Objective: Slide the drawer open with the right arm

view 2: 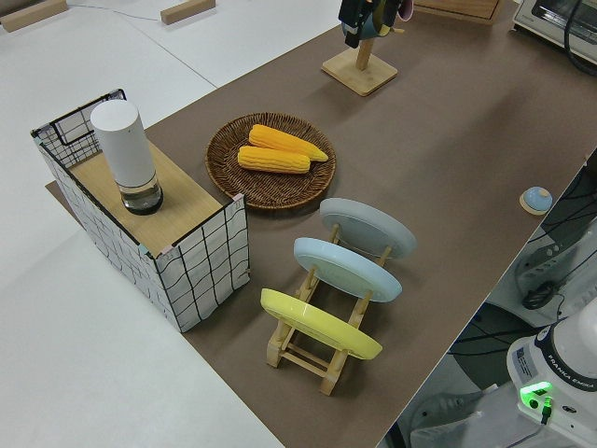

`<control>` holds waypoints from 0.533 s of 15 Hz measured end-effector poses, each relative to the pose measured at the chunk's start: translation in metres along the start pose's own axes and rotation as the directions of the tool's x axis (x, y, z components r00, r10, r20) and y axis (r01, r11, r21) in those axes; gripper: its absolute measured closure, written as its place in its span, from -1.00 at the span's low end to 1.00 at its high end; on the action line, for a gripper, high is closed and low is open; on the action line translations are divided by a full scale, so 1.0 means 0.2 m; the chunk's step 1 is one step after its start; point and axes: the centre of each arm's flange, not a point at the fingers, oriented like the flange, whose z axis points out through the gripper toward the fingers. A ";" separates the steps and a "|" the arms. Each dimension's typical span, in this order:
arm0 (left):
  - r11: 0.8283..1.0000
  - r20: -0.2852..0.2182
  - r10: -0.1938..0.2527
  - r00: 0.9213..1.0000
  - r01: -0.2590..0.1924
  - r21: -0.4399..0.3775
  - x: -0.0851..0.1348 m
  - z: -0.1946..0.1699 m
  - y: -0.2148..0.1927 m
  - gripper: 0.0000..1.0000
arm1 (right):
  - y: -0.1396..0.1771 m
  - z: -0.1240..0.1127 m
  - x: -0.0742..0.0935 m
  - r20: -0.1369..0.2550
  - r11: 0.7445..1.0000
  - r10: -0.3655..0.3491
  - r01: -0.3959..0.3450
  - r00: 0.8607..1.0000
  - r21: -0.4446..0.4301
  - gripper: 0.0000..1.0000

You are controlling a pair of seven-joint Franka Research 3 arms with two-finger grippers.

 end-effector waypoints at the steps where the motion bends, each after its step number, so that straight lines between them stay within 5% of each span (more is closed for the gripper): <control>1: 1.000 0.000 0.000 1.000 0.000 0.000 0.00 0.00 0.00 -1.00 | -0.01 0.01 0.01 0.000 0.999 -0.011 0.011 1.000 -0.035 -0.98; 5: 1.000 0.000 0.000 1.000 0.000 0.000 0.00 0.00 0.00 -1.00 | -0.12 0.05 0.05 -0.003 0.980 -0.077 0.075 0.997 -0.183 -0.98; 8: 1.000 0.000 0.000 1.000 0.000 0.000 0.00 0.00 0.00 -0.99 | -0.22 0.07 0.09 -0.010 0.939 -0.157 0.146 0.988 -0.310 -0.97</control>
